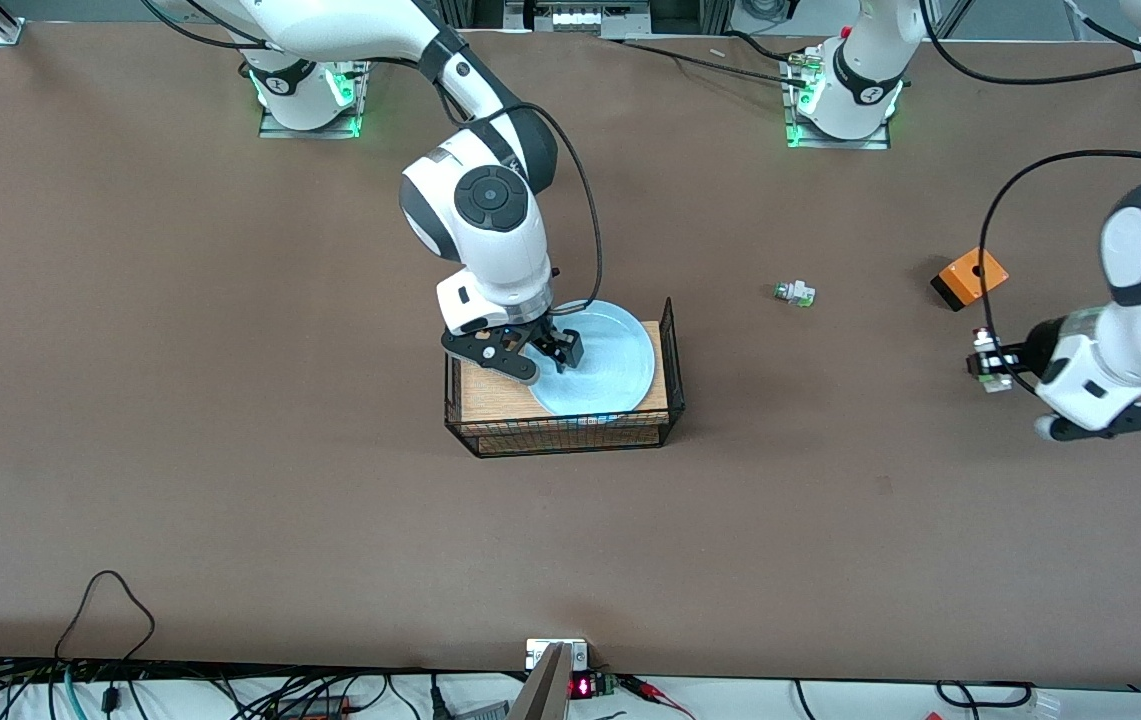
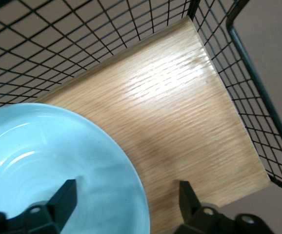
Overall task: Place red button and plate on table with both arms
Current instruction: 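Carry the button outward with the left gripper while the right gripper grips the plate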
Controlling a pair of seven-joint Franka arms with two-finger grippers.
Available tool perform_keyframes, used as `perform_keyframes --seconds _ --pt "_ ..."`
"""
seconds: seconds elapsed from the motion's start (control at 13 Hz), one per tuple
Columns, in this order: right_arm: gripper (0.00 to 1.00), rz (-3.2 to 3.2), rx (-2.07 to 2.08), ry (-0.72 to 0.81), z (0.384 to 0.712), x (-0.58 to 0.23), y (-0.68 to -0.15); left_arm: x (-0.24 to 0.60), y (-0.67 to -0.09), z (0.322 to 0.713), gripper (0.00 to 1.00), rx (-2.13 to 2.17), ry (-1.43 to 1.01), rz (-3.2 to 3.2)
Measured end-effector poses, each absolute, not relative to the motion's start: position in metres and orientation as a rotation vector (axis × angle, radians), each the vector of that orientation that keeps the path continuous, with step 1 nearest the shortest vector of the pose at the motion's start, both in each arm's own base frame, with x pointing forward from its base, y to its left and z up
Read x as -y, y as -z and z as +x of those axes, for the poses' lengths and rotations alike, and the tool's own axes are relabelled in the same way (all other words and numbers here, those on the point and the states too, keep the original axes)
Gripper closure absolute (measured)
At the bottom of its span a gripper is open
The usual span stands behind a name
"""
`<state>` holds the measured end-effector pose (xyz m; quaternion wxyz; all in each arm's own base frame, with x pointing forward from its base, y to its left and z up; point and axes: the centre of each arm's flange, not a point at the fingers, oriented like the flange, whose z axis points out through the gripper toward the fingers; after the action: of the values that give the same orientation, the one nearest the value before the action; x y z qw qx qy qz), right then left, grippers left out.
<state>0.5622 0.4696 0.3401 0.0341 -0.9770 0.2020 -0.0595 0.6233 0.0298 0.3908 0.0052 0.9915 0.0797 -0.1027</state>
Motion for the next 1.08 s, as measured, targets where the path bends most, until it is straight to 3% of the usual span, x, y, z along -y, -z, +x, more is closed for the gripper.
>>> perform_keyframes --seconds 0.08,0.15,0.23,0.46,0.92,1.08 --pt "0.17 -3.005 -0.617 0.183 0.561 -0.471 -0.34 -0.027 -0.376 0.612 0.66 -0.235 0.321 3.107" --pt "0.24 -3.006 -0.612 0.183 0.559 -0.473 -0.34 -0.026 -0.363 0.604 0.66 -0.228 0.332 3.107" --pt "0.38 -3.006 -0.61 0.182 0.558 -0.474 -0.34 -0.028 -0.35 0.597 0.66 -0.224 0.355 3.104" --pt "0.52 -2.997 -0.65 0.183 0.559 -0.474 -0.34 -0.038 -0.311 0.59 0.66 -0.183 0.378 3.052" --pt "0.57 -2.99 -0.689 0.182 0.56 -0.472 -0.34 -0.026 -0.245 0.576 0.66 -0.149 0.29 3.044" --pt "0.81 -2.988 -0.699 0.18 0.559 -0.473 -0.34 -0.018 -0.226 0.565 0.66 -0.136 0.248 3.052"
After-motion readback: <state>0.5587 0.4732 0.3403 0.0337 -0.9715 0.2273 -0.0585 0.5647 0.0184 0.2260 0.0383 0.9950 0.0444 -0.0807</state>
